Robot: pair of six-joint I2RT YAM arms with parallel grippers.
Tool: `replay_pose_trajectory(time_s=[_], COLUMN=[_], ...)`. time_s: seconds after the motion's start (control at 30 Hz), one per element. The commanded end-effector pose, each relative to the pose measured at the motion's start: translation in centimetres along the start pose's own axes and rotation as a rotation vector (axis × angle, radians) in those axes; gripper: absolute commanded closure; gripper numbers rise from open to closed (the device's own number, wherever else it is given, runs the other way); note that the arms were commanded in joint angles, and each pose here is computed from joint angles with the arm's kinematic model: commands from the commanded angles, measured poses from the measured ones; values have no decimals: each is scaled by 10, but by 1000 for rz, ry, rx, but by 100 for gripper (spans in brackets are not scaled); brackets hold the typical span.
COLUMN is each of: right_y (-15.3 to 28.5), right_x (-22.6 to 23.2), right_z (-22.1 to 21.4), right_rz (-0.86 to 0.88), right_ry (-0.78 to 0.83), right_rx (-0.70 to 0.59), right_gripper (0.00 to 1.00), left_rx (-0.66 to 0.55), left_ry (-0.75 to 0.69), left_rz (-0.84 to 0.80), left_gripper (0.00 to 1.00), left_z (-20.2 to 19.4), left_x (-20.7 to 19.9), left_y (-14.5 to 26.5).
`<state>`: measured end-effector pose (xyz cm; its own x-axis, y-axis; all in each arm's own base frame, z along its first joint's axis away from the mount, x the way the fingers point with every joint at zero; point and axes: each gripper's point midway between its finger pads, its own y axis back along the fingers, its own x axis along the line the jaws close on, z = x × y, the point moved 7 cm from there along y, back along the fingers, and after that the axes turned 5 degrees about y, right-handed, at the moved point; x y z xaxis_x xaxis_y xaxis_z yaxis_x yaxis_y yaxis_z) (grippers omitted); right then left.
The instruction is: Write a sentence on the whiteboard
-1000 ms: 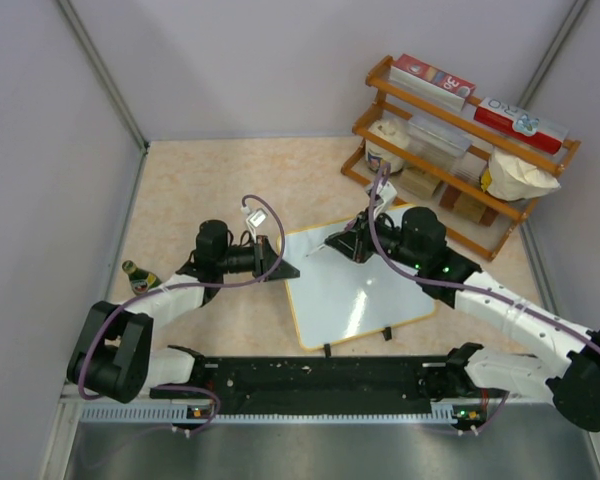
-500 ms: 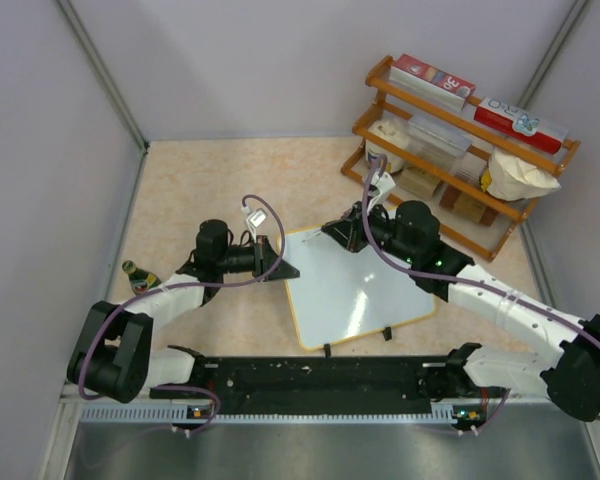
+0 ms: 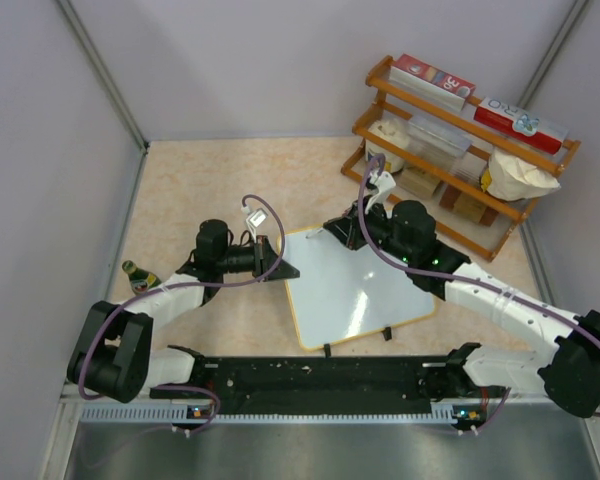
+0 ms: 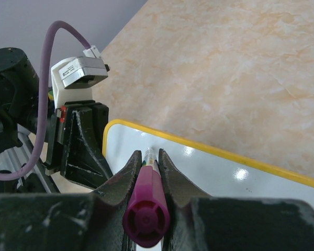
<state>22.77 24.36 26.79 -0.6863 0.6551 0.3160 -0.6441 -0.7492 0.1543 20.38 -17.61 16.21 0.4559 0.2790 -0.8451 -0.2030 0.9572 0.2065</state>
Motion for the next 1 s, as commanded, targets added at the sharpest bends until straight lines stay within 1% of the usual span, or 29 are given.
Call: replay_pose_trajectory(time_s=[0.0, 0.43, 0.97], right_y=[-1, 4, 10], right_x=[4, -1, 0], right_z=[9, -11, -30], right_rz=[6, -1, 37], right_ry=[14, 15, 13], right_rx=[-52, 3, 58], right_gripper=[100, 100, 100], left_rx=[-7, -3, -2], left_ry=[-37, -35, -27], left_rz=[27, 26, 22], left_gripper=[100, 100, 100], left_z=[3, 1, 1], left_x=[5, 7, 10], left_y=[-2, -2, -4])
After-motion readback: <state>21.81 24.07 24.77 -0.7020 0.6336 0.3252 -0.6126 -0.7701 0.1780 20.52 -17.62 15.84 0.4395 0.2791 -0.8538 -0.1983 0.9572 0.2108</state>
